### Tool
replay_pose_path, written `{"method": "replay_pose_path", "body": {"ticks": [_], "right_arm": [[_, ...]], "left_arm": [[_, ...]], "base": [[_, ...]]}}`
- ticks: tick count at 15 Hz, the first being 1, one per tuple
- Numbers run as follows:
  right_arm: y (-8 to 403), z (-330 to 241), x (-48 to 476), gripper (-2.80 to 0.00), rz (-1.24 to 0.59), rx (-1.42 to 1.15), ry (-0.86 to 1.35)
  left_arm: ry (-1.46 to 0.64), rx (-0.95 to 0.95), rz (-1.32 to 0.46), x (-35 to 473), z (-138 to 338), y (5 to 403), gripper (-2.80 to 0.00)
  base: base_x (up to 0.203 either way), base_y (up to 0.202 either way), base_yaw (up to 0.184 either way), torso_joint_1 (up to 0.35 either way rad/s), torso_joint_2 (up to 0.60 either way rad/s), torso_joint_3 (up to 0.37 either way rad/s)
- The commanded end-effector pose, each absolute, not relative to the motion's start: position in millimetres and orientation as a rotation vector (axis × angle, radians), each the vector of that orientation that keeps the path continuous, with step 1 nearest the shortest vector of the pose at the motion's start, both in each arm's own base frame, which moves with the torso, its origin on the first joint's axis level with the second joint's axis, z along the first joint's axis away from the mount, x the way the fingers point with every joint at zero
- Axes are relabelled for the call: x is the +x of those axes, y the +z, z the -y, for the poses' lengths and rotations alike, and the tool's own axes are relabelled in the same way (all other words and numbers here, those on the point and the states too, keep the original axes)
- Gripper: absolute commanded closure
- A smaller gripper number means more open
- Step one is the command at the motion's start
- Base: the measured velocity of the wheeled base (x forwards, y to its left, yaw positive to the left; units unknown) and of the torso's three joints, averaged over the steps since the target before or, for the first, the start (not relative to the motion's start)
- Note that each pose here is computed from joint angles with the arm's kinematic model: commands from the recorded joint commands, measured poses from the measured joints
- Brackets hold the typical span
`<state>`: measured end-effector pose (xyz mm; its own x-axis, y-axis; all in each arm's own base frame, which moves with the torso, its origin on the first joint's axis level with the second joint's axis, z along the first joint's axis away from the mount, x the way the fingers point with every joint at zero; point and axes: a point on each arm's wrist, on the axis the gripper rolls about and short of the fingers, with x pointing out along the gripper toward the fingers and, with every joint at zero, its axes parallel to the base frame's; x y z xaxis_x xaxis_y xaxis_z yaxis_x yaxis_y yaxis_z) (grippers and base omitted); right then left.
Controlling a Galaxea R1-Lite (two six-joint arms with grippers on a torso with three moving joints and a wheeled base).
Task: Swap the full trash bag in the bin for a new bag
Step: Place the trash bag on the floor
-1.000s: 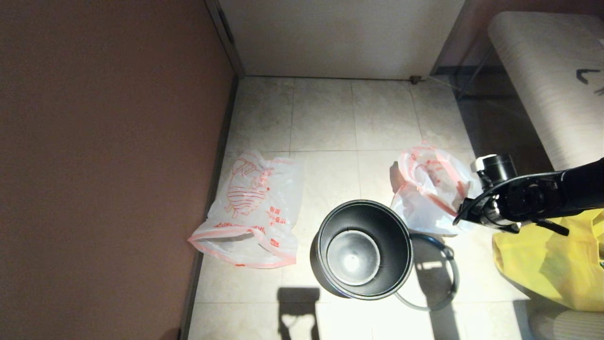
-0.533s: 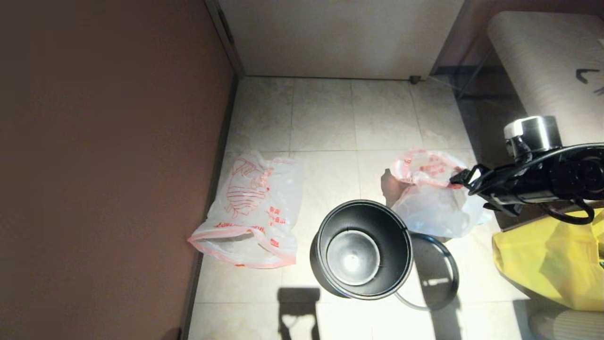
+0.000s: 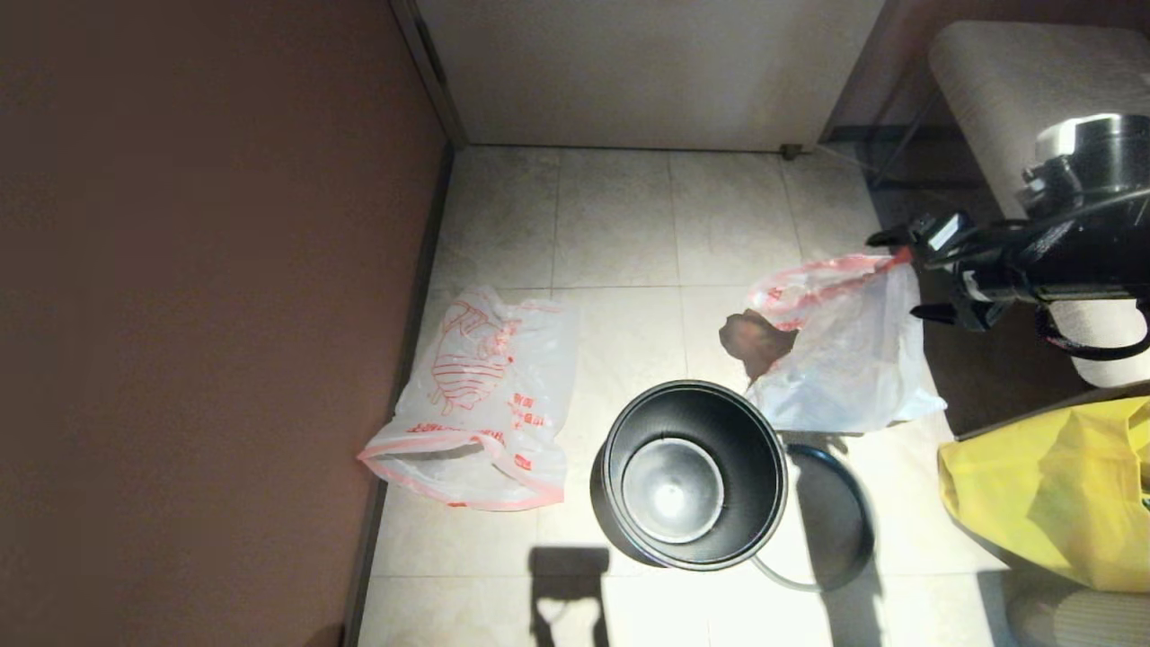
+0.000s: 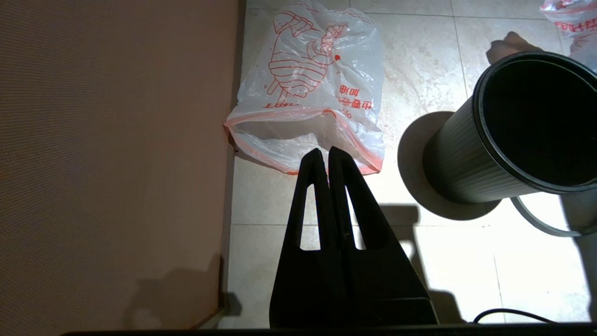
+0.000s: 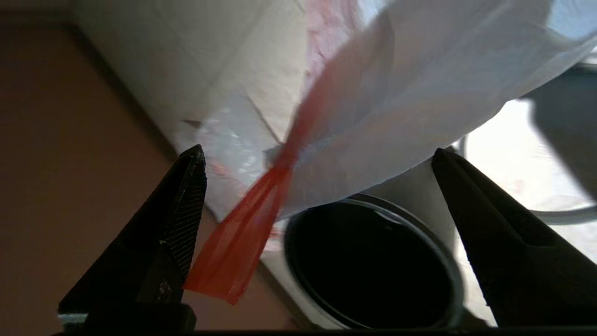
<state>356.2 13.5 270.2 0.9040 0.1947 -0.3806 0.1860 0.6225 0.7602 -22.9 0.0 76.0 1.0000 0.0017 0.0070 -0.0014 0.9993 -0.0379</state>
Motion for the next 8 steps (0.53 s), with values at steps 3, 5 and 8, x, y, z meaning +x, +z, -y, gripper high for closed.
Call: {"method": "replay_pose_path", "body": {"ticks": [3, 5, 8], "right_arm": [[303.9, -6.1, 357.4, -2.80, -0.397, 0.959, 0.056], [326.5, -4.4, 351.8, -2.80, -0.359, 1.000, 0.092], [345.7, -3.0, 341.9, -2.80, -0.369, 1.028, 0.143]], "left_arm": [[0.001, -0.038, 0.006, -22.8, 0.0, 75.7, 0.00], [0.001, -0.038, 0.008, -22.9, 0.0, 76.1, 0.00], [0.001, -0.038, 0.008, -22.9, 0.0, 76.1, 0.00]], "base": [[0.000, 0.000, 0.000, 0.000, 0.00, 0.000], [0.000, 0.000, 0.000, 0.000, 0.00, 0.000], [0.000, 0.000, 0.000, 0.000, 0.00, 0.000]]}}
